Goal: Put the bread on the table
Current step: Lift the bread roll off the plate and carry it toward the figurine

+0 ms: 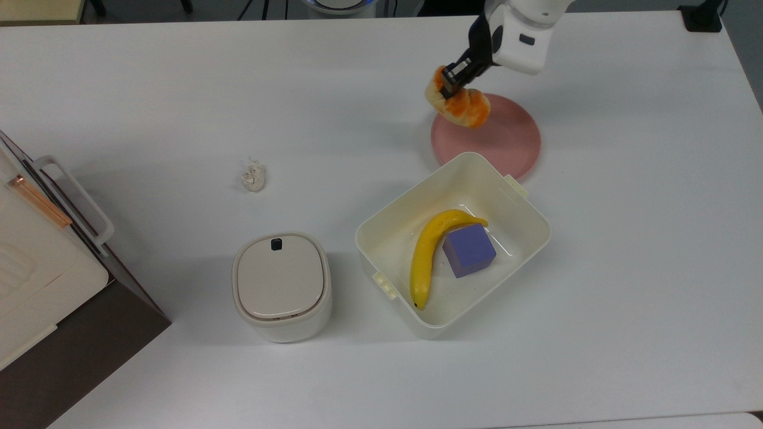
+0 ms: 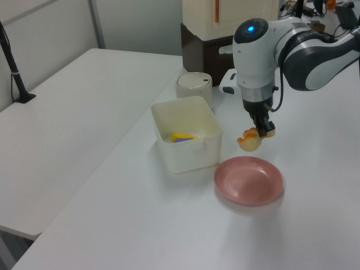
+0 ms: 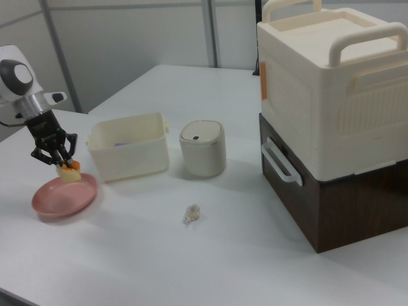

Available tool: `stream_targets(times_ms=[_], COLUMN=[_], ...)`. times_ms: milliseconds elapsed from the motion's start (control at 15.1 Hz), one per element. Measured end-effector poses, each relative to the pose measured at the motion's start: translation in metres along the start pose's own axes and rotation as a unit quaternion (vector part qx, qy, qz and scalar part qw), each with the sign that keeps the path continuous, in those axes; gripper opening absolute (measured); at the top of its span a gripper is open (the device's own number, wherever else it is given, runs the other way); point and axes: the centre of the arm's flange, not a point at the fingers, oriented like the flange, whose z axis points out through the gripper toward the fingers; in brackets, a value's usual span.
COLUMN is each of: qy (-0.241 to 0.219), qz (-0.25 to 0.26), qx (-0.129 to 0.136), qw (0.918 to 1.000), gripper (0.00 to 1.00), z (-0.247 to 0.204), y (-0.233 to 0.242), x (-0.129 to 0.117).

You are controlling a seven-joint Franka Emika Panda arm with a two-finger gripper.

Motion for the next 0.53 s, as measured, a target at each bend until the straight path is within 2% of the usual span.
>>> stream_targets(times_ms=[132,198,529], qy=[-0.018,-0.028,-0.055], qz=[-0.032,-0.045,-0.036], qx=[0.007,0.016,0.037], qw=[0.9993,0.9985,0.9971], gripper=[0.11,0.11,0.11], z=[0.009,0.019,0.062], y=[0.020,0.048,0.155], x=[-0.008,-0.018,-0.066])
